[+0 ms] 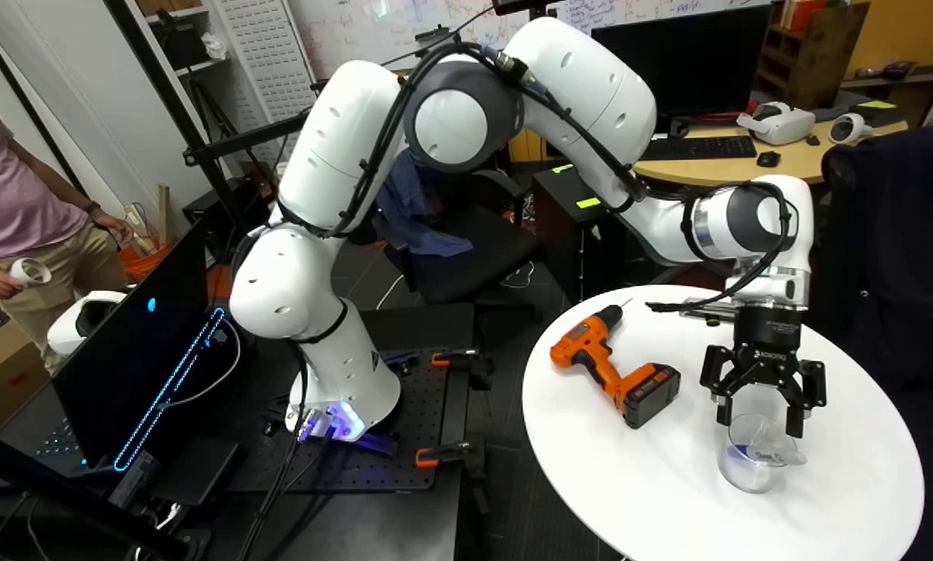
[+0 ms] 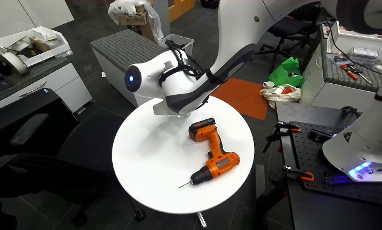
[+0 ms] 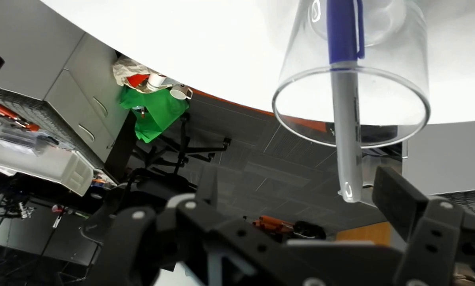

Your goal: Put the pen inside the glass cup, remove the pen from the glass cup

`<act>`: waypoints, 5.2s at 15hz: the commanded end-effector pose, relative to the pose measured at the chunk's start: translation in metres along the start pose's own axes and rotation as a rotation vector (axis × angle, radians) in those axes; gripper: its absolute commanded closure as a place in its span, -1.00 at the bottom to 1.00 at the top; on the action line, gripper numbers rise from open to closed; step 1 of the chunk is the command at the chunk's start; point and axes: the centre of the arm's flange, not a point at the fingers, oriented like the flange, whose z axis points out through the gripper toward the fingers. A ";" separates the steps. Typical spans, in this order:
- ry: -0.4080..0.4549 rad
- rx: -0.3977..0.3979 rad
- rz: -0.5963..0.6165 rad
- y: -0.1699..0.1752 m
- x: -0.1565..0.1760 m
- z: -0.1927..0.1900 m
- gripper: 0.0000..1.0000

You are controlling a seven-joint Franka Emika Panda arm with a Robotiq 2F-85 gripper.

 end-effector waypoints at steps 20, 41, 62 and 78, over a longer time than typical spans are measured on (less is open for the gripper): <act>0.021 -0.034 0.017 -0.026 0.010 0.010 -0.62; 0.031 -0.030 0.022 -0.031 0.013 0.006 0.92; 0.029 -0.051 0.021 -0.037 0.019 0.023 -0.42; 0.036 -0.053 0.015 -0.037 0.017 0.023 0.89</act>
